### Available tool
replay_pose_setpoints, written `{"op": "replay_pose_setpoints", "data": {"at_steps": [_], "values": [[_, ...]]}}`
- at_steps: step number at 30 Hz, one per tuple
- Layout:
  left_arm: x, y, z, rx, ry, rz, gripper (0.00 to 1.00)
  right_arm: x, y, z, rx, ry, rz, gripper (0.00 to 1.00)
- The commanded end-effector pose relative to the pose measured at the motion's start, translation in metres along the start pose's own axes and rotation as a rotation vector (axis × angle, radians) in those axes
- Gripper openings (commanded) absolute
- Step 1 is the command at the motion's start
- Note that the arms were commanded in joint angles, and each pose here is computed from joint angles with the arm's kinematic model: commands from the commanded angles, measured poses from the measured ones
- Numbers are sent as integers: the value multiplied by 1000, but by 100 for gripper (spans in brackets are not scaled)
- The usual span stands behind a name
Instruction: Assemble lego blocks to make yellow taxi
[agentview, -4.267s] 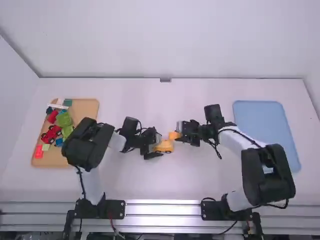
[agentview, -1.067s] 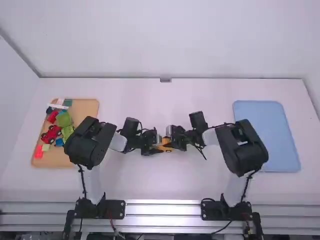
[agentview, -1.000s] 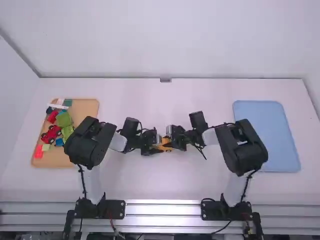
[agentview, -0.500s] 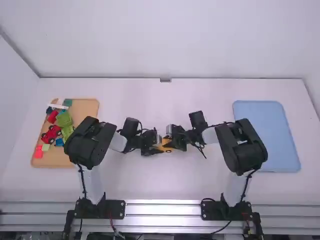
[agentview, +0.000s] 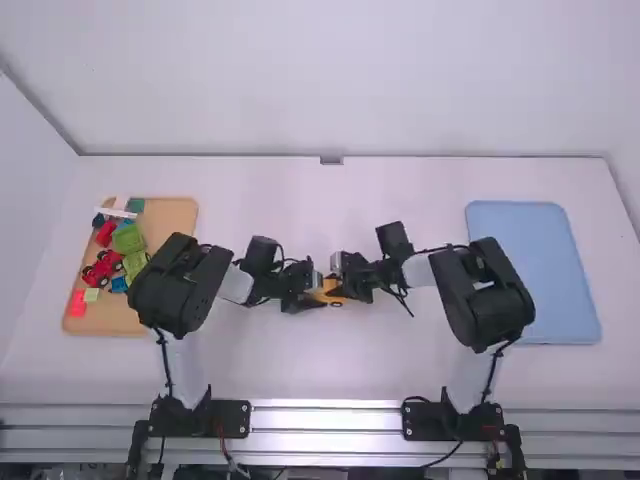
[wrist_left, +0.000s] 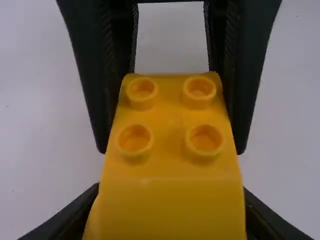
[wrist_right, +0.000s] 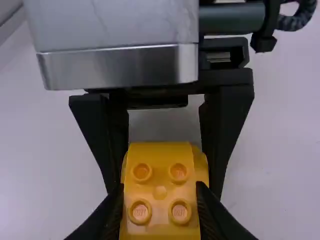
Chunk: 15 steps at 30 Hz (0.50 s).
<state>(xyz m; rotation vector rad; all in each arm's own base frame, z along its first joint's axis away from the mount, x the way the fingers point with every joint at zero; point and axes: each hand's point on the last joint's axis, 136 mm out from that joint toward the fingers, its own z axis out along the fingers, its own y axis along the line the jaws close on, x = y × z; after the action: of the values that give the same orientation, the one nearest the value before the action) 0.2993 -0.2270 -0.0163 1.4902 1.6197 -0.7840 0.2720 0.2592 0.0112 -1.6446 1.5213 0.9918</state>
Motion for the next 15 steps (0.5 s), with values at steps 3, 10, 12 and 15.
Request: {"op": "replay_pose_setpoints", "data": {"at_steps": [3, 10, 12, 15], "values": [[-3, 9, 2, 0, -4, -8, 27, 29, 21, 19, -32, 133, 73, 0], [-3, 10, 3, 5, 4, -19, 27, 31, 11, 16, 15, 152, 109, 0], [-3, 10, 3, 3, 4, -18, 26, 30, 10, 16, 19, 151, 123, 0], [-2, 11, 3, -2, 10, -18, 26, 31, 6, 18, 40, 166, 137, 0]]}}
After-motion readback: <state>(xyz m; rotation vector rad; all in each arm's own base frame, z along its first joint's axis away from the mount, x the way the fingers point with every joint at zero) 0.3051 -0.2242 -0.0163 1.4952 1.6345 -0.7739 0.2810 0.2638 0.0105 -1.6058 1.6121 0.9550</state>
